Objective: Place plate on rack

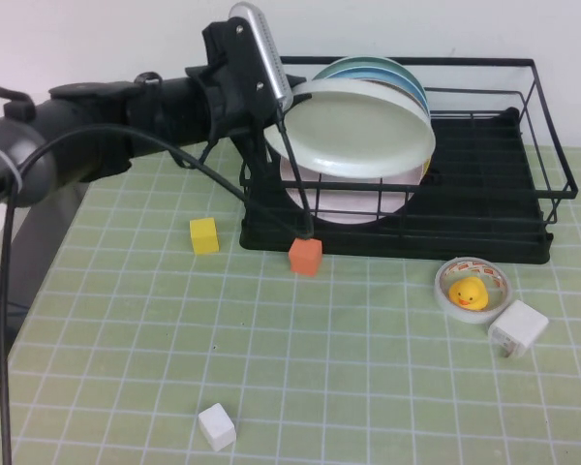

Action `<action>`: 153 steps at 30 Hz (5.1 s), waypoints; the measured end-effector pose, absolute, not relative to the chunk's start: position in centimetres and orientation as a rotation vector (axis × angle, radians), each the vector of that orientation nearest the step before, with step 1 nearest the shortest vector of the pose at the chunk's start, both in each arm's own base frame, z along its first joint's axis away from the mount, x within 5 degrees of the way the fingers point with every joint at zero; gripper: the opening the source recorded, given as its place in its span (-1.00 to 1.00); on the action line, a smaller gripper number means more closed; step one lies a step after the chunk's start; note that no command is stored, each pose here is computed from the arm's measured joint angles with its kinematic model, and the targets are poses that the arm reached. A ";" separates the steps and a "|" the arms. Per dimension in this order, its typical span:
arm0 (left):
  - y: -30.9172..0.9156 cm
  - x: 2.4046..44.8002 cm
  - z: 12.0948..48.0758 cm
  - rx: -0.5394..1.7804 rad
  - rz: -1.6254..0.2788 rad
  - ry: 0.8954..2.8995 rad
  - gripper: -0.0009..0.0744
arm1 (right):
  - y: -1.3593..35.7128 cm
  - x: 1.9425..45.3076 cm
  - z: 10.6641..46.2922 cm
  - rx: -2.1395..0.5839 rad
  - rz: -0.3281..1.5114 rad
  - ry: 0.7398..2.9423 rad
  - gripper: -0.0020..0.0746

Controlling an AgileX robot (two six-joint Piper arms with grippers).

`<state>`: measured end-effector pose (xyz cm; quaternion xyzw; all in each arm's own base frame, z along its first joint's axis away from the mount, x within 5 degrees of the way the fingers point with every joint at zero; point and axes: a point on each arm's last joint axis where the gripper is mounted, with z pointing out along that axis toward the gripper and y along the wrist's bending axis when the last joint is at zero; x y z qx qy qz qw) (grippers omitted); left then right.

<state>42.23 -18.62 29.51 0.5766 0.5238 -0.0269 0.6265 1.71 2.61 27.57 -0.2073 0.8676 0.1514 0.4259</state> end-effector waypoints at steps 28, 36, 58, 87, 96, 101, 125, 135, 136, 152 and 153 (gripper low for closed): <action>-21.3 45.1 23.4 1.334 -0.080 1.338 -0.69 | 2.2 0.9 27.6 -0.477 0.368 2.119 -0.93; -21.7 44.9 23.4 1.290 -0.139 1.382 0.31 | 2.2 0.9 27.6 -0.477 0.368 2.119 -0.93; -15.0 32.7 43.6 0.549 -0.501 1.637 -0.97 | 0.2 3.3 29.2 -0.410 -0.008 1.937 -0.95; -3.4 9.0 29.1 0.347 -0.243 2.007 -0.98 | 3.3 7.7 26.9 -0.551 0.183 2.163 -0.95; -2.2 5.4 27.1 0.317 -0.265 1.834 -0.98 | 3.1 6.8 26.1 -0.541 0.209 2.148 -0.95; -2.1 5.2 26.7 0.312 -0.273 1.826 -0.98 | 3.4 6.6 25.8 -0.527 0.266 2.174 -0.95; -1.5 5.1 26.1 0.270 -0.209 1.828 -0.98 | 3.4 6.5 25.7 -0.525 0.276 2.179 -0.95; -0.2 5.5 24.5 0.009 -0.093 1.663 -0.98 | 3.5 6.5 25.7 -0.523 0.283 2.181 -0.95; -0.2 5.6 24.2 -0.002 -0.086 1.637 -0.98 | 3.5 6.5 25.7 -0.523 0.283 2.181 -0.95; -0.3 6.2 22.8 -0.019 -0.093 1.505 -0.98 | 3.5 6.5 25.7 -0.522 0.286 2.181 -0.95; -0.3 6.2 22.6 -0.019 -0.093 1.510 -0.98 | 3.5 6.5 25.7 -0.522 0.286 2.181 -0.95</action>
